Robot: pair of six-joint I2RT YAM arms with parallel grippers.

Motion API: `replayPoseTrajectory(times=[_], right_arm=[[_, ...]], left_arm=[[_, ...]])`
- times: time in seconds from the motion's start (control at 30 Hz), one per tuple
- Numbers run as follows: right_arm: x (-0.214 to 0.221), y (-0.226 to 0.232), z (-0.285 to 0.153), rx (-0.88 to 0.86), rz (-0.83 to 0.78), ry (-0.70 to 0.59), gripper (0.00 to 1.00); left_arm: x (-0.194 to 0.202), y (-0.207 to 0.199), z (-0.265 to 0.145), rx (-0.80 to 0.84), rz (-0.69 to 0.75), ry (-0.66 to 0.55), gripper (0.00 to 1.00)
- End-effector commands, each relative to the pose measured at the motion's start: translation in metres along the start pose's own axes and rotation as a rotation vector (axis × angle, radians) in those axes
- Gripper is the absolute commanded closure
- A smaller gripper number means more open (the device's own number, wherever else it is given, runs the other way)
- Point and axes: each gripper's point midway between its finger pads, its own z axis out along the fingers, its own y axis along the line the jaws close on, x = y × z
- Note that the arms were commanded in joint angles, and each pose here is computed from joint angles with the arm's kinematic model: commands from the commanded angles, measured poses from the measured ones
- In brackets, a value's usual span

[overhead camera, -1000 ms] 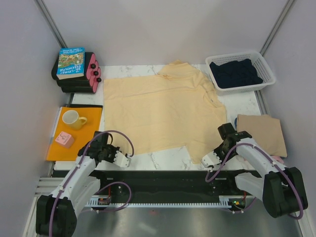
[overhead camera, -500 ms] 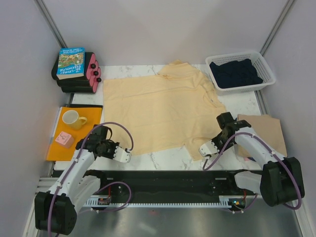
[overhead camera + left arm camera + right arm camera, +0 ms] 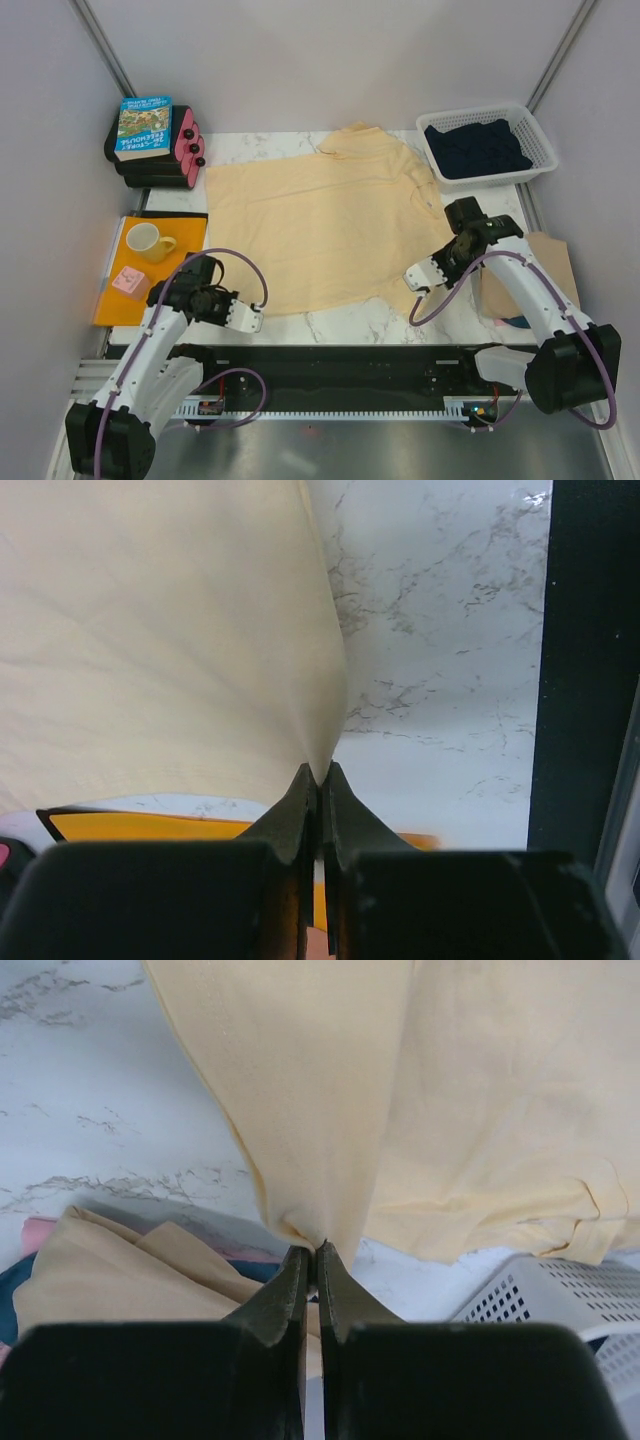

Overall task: Fold and stack the t-shirts
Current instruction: Fold the flattened tshirt in 1/3 of the way

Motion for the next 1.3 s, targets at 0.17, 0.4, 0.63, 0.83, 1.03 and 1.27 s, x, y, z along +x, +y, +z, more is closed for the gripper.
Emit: replayPoseTrajectory(times=[0.17, 0.4, 0.63, 0.83, 1.03, 1.27], right_arm=[[0.004, -0.019, -0.037, 0.114, 0.038, 0.019, 1.0], [0.019, -0.072, -0.051, 0.275, 0.047, 0.052, 1.0], [0.04, -0.132, -0.045, 0.408, 0.045, 0.076, 1.0], [0.054, -0.174, -0.035, 0.469, 0.055, 0.083, 1.0], [0.062, -0.203, -0.028, 0.515, 0.058, 0.079, 1.0], [0.065, -0.224, -0.014, 0.529, 0.051, 0.075, 1.0]], left_arm=[[0.004, 0.048, -0.028, -0.193, -0.099, 0.036, 0.98], [0.018, 0.088, -0.04, -0.31, -0.12, 0.106, 0.98], [0.035, 0.124, -0.036, -0.383, -0.132, 0.168, 0.98], [0.043, 0.15, -0.038, -0.451, -0.124, 0.192, 0.98], [0.055, 0.159, -0.033, -0.43, -0.14, 0.213, 0.98], [0.067, 0.158, -0.026, -0.394, -0.141, 0.238, 0.98]])
